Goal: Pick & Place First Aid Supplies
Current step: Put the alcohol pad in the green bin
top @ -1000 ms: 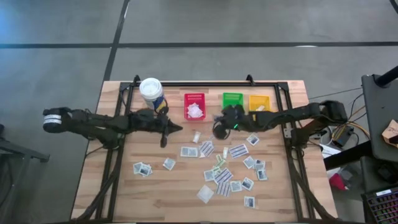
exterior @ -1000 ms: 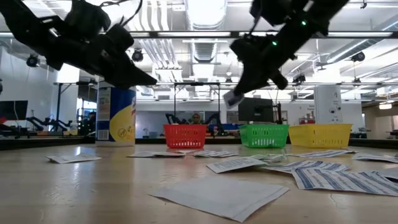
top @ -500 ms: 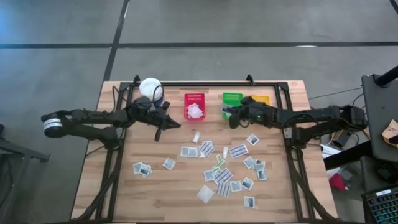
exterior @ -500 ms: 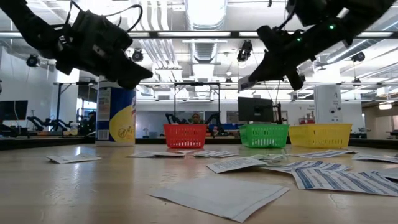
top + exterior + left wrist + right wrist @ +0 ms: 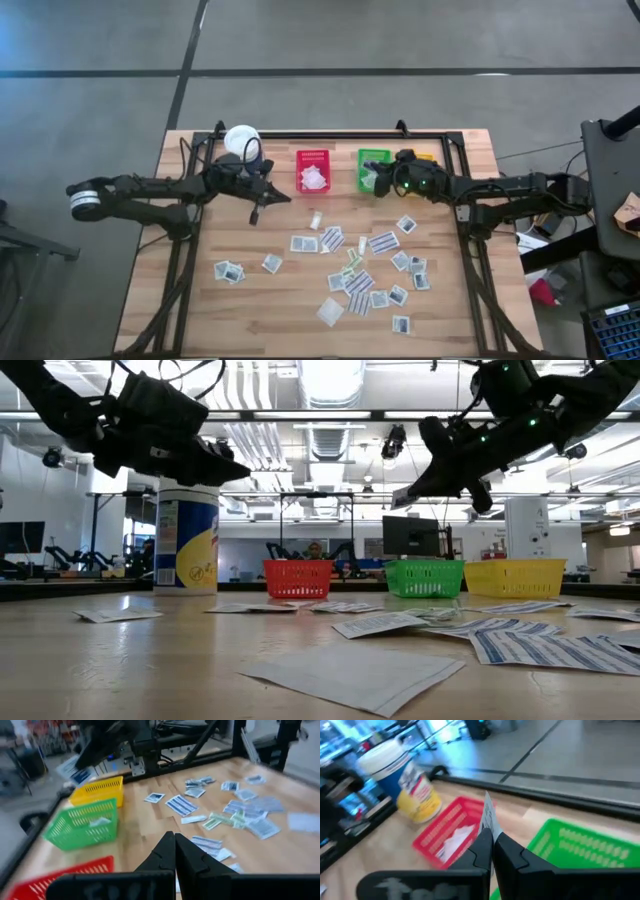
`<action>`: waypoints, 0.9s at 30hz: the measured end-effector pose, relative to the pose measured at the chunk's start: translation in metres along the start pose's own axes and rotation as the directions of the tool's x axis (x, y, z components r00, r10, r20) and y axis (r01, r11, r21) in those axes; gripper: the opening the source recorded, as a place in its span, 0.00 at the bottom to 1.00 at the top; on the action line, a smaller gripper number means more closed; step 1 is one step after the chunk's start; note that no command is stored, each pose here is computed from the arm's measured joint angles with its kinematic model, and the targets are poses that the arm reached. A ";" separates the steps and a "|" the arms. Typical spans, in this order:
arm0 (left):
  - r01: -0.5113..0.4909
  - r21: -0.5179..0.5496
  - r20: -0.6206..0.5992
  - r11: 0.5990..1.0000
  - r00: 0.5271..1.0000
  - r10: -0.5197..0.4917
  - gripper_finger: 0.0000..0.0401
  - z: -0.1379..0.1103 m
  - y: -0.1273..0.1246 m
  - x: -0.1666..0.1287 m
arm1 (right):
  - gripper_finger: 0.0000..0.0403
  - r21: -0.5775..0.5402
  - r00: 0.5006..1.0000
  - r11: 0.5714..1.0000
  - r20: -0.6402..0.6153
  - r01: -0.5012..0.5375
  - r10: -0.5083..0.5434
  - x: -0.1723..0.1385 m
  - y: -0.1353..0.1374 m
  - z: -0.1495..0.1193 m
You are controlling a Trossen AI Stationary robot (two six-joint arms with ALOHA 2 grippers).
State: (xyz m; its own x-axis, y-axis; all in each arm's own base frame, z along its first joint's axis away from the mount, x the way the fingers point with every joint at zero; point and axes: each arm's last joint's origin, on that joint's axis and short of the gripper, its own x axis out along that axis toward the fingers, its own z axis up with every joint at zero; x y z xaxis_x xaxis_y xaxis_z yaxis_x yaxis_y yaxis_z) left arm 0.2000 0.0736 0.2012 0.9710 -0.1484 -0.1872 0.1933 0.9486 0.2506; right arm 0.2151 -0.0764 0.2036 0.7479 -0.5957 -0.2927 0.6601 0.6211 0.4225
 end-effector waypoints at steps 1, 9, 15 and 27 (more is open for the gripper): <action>-0.002 0.029 0.001 1.000 1.000 0.002 0.00 0.000 0.000 0.000 | 0.02 0.005 1.000 1.000 0.007 0.014 -0.014 0.001 -0.003 0.002; -0.023 0.035 0.032 0.999 0.999 0.022 0.00 0.010 0.007 0.001 | 0.02 0.066 0.988 0.987 -0.051 0.149 -0.146 0.006 -0.025 0.002; -0.019 -0.020 0.027 1.000 0.999 0.020 0.00 0.010 0.007 0.001 | 0.02 0.113 0.965 0.964 -0.136 0.240 -0.224 0.011 -0.036 -0.009; 0.003 -0.239 -0.053 0.971 0.998 -0.016 0.00 0.001 0.002 0.001 | 0.02 0.130 0.927 0.955 -0.307 0.266 -0.216 0.036 -0.039 -0.034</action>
State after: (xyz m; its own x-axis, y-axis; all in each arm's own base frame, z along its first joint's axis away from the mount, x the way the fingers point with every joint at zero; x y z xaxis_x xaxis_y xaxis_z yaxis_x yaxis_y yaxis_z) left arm 0.2016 0.0756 0.2023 0.9591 -0.1483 -0.2410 0.1568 0.9875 0.0163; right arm 0.2187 -0.1048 0.1471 0.5718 -0.5299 -0.6263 0.8204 0.3683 0.4373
